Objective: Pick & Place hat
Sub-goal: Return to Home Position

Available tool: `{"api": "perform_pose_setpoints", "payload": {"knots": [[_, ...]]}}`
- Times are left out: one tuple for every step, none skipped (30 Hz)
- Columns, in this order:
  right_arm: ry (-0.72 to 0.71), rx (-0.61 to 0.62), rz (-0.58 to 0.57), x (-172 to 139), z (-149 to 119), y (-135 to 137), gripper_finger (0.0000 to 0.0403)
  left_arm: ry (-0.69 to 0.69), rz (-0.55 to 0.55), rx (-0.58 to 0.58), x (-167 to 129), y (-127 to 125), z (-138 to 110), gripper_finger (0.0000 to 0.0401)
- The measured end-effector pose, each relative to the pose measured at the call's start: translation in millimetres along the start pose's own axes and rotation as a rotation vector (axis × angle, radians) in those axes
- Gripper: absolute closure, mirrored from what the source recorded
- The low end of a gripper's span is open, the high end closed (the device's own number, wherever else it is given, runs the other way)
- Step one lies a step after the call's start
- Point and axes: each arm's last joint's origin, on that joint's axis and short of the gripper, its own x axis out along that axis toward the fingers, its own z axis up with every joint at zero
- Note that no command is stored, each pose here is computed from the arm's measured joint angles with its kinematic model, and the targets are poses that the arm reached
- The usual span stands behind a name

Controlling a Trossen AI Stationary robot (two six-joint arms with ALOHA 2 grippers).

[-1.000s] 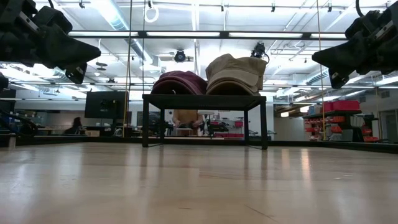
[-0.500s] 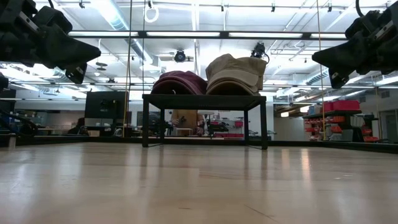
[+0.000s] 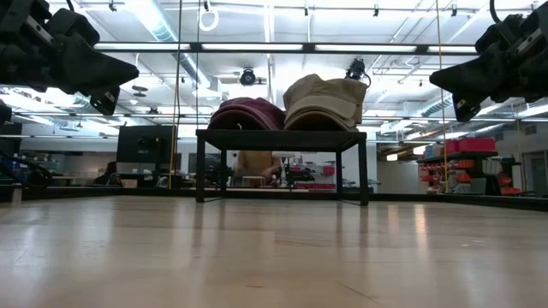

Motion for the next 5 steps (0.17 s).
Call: {"api": "perform_pose_setpoints", "payload": {"knots": [[0.001,0.000,0.000,0.0,-0.1,0.0,0.0374,0.000,0.000,0.000,0.0,0.0,0.0,0.0362],[0.001,0.000,0.000,0.0,-0.1,0.0,0.0374,0.000,0.000,0.000,0.0,0.0,0.0,0.0362],[0.001,0.000,0.000,0.0,-0.1,0.0,0.0374,0.000,0.000,0.000,0.0,0.0,0.0,0.0362],[0.001,0.000,0.000,0.0,-0.1,0.0,0.0374,0.000,0.000,0.000,0.0,0.0,0.0,0.0362],[0.000,0.000,0.000,0.0,-0.1,0.0,0.0374,0.000,0.000,0.000,0.0,0.0,0.0,0.0362]]}}
